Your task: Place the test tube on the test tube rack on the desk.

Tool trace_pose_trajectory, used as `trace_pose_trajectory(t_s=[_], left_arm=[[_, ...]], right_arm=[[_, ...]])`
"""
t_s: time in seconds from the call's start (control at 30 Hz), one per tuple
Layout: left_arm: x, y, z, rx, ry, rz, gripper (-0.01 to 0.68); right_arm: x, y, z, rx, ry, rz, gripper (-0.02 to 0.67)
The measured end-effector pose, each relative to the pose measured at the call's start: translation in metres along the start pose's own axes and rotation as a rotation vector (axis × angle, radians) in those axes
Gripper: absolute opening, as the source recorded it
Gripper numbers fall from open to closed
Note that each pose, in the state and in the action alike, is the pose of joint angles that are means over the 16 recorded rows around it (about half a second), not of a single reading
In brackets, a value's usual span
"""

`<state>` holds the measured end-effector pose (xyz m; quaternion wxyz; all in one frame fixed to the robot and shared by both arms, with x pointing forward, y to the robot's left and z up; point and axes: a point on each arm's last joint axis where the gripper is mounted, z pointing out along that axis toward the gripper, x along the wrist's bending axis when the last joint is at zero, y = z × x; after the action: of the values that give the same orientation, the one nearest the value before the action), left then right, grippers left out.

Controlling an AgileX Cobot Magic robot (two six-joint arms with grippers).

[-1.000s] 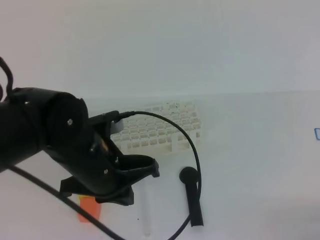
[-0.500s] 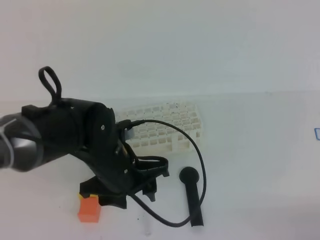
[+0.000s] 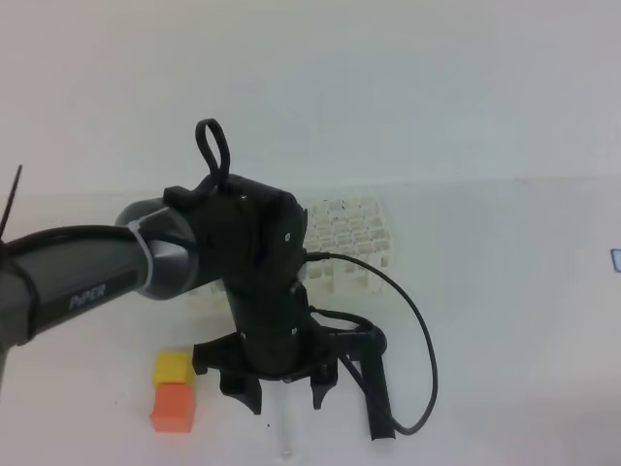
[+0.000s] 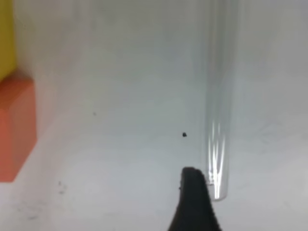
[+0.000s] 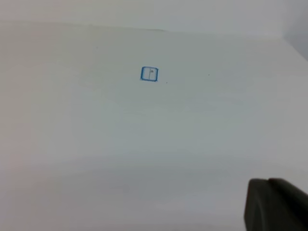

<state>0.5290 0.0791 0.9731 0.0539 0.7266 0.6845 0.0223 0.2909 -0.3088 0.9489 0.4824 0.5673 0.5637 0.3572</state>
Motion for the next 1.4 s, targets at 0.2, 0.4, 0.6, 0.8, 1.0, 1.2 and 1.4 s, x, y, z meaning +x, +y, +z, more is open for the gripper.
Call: trace_pose_trajectory(t_s=[0.2,0.4,0.6,0.8,1.0,1.2,1.4], left_arm=[[-0.006,0.002,0.012,0.030,0.013,0.004,0.482],[-0.007,0.004,0.023,0.035,0.023,0.020,0.483],[-0.008,0.006,0.032,0.029,0.032,0.032,0.483],[-0.009,0.007,0.040,0.037,0.036,0.026,0.483],[-0.010,0.007,0.047,0.053,0.039,0.016,0.457],[-0.010,0.007,0.050,0.062,0.043,0.012,0.339],[-0.009,0.006,0.050,0.066,0.051,0.016,0.202]], right_arm=[[0.000,0.000,0.000,0.000,0.000,0.000,-0.005],[0.000,0.000,0.000,0.000,0.000,0.000,-0.005],[0.000,0.000,0.000,0.000,0.000,0.000,-0.005],[0.000,0.000,0.000,0.000,0.000,0.000,-0.005],[0.000,0.000,0.000,0.000,0.000,0.000,-0.005],[0.000,0.000,0.000,0.000,0.000,0.000,-0.005],[0.000,0.000,0.000,0.000,0.000,0.000,-0.005]])
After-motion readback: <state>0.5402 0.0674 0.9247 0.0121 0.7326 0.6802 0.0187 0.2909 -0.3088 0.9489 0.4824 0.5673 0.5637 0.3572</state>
